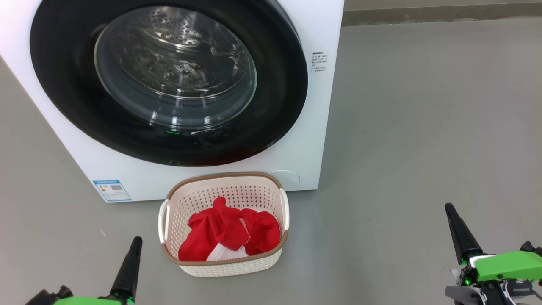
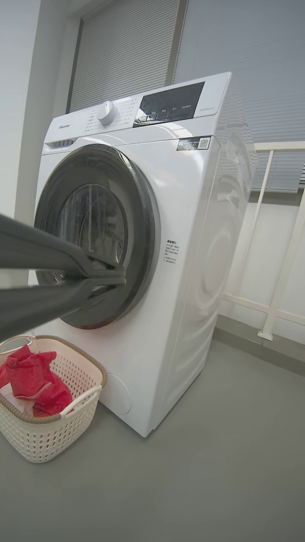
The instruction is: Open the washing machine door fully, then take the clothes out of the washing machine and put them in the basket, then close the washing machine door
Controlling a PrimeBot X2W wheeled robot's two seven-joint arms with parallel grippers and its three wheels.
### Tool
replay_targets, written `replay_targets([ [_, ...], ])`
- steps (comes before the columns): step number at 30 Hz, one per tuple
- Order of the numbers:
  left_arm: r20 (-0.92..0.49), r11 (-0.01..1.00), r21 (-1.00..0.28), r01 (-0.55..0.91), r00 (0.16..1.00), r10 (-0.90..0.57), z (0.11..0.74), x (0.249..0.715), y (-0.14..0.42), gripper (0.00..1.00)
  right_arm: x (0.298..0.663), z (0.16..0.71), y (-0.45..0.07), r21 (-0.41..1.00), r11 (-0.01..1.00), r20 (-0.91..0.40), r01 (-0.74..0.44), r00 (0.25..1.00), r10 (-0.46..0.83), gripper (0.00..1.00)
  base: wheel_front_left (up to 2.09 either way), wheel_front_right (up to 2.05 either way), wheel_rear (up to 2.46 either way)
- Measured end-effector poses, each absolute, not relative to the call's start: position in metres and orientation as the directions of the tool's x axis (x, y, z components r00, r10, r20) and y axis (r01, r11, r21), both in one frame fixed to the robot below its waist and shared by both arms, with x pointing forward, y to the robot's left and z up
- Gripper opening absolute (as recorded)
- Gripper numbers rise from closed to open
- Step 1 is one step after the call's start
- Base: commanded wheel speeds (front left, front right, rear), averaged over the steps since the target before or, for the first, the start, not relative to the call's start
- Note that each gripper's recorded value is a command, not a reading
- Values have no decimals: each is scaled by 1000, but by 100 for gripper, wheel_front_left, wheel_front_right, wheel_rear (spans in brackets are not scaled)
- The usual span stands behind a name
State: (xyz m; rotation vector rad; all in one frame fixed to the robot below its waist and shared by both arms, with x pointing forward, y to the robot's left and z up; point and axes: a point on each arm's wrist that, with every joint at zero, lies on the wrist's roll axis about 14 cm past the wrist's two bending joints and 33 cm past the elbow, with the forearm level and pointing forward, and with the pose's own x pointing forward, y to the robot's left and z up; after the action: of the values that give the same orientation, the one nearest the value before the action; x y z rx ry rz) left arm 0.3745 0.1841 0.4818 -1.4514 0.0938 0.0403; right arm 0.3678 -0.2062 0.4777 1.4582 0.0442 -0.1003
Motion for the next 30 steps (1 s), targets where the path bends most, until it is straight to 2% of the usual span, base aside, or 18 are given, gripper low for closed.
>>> replay_targets([
  [10,-73,4,-997,-73,997,-29,484,378,187,0,373,479,-203,997,-3,-82,82,996,-25,0,0,0,0],
  [30,-75,-2,-997,-75,997,-28,483,378,187,0,376,483,-204,997,-14,-72,71,997,-26,0,0,0,0],
])
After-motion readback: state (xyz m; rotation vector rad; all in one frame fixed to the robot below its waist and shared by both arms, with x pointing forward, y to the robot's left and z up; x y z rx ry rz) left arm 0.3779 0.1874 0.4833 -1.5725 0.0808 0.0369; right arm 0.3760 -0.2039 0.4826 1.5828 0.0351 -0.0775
